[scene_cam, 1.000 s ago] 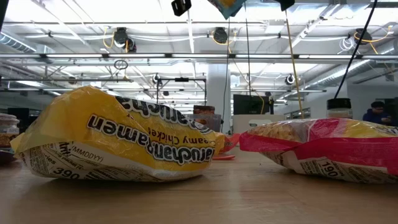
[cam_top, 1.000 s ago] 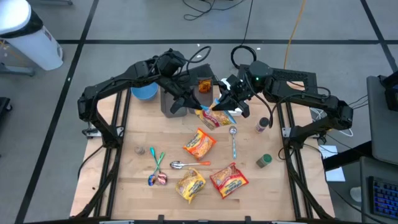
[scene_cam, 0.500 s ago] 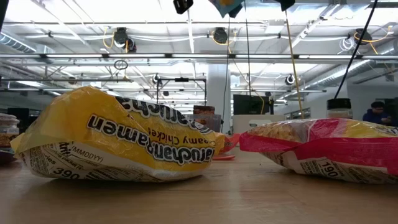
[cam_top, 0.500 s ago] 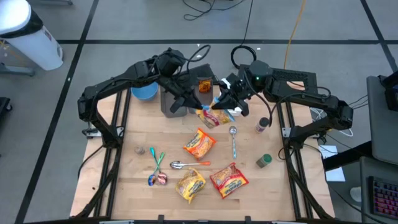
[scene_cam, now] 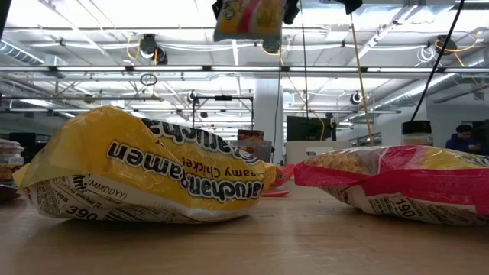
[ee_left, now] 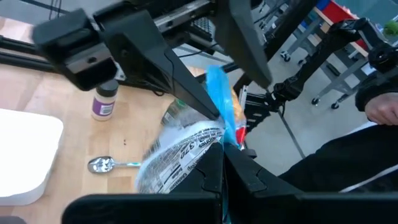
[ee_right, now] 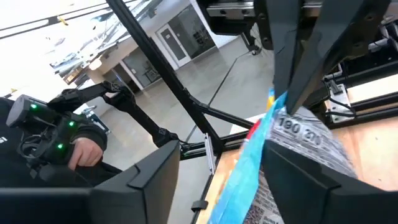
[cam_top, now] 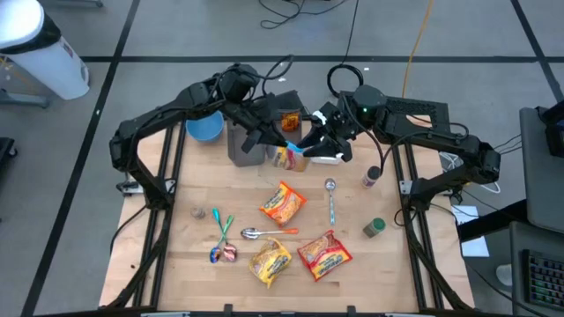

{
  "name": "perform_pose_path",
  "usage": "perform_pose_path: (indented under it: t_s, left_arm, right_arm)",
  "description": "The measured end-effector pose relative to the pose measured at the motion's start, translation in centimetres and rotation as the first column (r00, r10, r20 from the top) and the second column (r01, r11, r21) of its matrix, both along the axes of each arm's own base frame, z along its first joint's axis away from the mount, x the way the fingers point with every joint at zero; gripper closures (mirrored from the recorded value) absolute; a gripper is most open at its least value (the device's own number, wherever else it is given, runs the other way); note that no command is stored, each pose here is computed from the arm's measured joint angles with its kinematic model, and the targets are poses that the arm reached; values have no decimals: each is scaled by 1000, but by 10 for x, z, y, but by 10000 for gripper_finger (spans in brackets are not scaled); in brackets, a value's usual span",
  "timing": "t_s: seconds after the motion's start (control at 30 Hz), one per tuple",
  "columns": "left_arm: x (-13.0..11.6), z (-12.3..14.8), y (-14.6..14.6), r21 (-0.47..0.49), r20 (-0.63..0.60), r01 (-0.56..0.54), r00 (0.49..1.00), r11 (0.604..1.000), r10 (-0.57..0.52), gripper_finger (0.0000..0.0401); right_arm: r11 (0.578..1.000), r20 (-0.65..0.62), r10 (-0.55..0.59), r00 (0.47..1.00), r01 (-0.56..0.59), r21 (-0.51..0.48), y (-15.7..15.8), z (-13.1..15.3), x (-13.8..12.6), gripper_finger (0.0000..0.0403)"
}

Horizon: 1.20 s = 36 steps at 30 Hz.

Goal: Pick & Place Food Item
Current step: Put the blue noodle pack into the left black bin

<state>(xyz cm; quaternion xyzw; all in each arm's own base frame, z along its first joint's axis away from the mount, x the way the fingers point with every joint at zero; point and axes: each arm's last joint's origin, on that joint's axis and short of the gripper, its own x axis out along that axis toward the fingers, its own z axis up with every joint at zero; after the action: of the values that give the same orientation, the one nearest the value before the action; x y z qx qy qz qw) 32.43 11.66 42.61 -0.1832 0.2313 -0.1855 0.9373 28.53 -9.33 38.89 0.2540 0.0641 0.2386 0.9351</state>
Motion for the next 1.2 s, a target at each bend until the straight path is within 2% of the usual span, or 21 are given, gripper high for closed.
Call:
perform_pose_path:
  t_s: [0.2,0.4,0.53,0.73,0.97,1.1,1.2]
  left_arm:
    - [-3,0,8,5,1,-23,1000,1000,23,400]
    - [-9,1,18,14,1,-56,998,998,56,401]
    - [-24,7,28,28,4,-95,995,995,95,401]
    - [-57,24,40,62,46,-180,983,982,178,401]
    - [-95,29,57,91,14,-265,964,960,265,401]
    - [-106,25,68,94,-1,-273,962,957,275,401]
    - [-110,15,76,61,-3,-258,966,964,259,401]
  right_arm:
    - [1000,1,-4,1000,4,-1,-1,0,0,166]
    - [998,17,-62,998,62,-7,-14,2,-5,156]
    - [983,49,-180,982,182,-33,-25,8,-15,160]
    - [934,85,-335,938,342,-98,-40,15,-32,164]
    - [918,21,-385,923,385,-98,-52,9,-41,165]
    - [908,-5,-404,915,400,-123,-53,5,-41,165]
    - [898,-23,-427,904,421,-131,-54,-1,-41,165]
